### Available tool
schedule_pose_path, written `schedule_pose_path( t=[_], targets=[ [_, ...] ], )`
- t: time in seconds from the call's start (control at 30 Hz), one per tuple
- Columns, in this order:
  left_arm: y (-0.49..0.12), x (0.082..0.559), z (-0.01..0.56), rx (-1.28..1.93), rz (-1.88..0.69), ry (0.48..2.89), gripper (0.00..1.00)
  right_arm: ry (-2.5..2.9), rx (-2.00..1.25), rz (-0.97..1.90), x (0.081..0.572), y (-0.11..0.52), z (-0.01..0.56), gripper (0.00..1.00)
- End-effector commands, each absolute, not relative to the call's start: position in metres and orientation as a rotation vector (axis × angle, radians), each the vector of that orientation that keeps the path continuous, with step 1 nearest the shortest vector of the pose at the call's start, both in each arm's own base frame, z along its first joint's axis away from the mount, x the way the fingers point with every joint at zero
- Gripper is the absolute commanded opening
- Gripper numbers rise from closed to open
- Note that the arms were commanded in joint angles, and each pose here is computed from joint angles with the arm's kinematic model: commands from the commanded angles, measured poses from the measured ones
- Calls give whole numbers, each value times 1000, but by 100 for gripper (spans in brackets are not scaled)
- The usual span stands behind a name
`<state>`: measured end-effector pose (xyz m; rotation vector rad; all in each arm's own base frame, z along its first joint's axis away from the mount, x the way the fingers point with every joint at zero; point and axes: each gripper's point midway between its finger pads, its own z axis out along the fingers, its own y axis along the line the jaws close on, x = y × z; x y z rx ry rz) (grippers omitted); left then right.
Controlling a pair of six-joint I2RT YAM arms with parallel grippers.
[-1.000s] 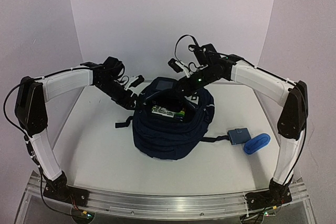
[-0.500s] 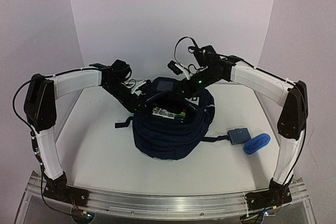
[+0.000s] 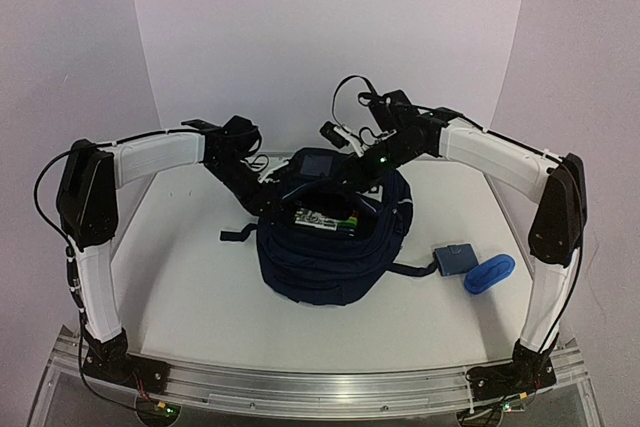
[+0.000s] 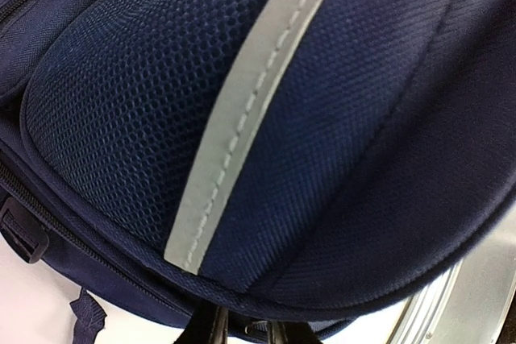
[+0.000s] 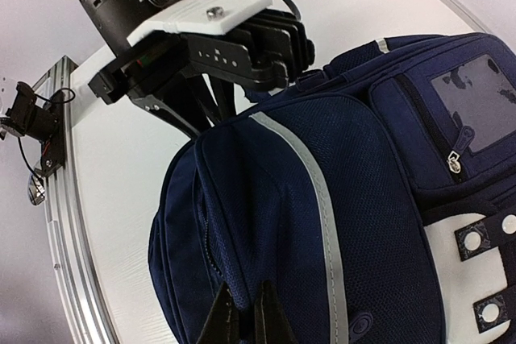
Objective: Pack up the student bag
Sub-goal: Place the stationery in the student bag.
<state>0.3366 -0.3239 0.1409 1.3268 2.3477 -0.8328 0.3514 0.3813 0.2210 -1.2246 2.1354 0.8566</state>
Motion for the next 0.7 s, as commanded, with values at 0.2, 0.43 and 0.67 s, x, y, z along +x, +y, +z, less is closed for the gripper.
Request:
schedule_pose_path(
  t=[0.2, 0.43, 0.67],
  targets=[
    [-323, 329, 177, 1274, -841, 2256, 37, 1958, -1257, 919, 339, 386, 270, 0],
    [-317, 335, 170, 1283, -844, 2231, 43, 1961, -1274, 901, 335, 382, 266, 0],
    [-319, 343, 155, 1352, -812, 2222, 46, 1966, -1271, 903, 335, 382, 266, 0]
  ],
)
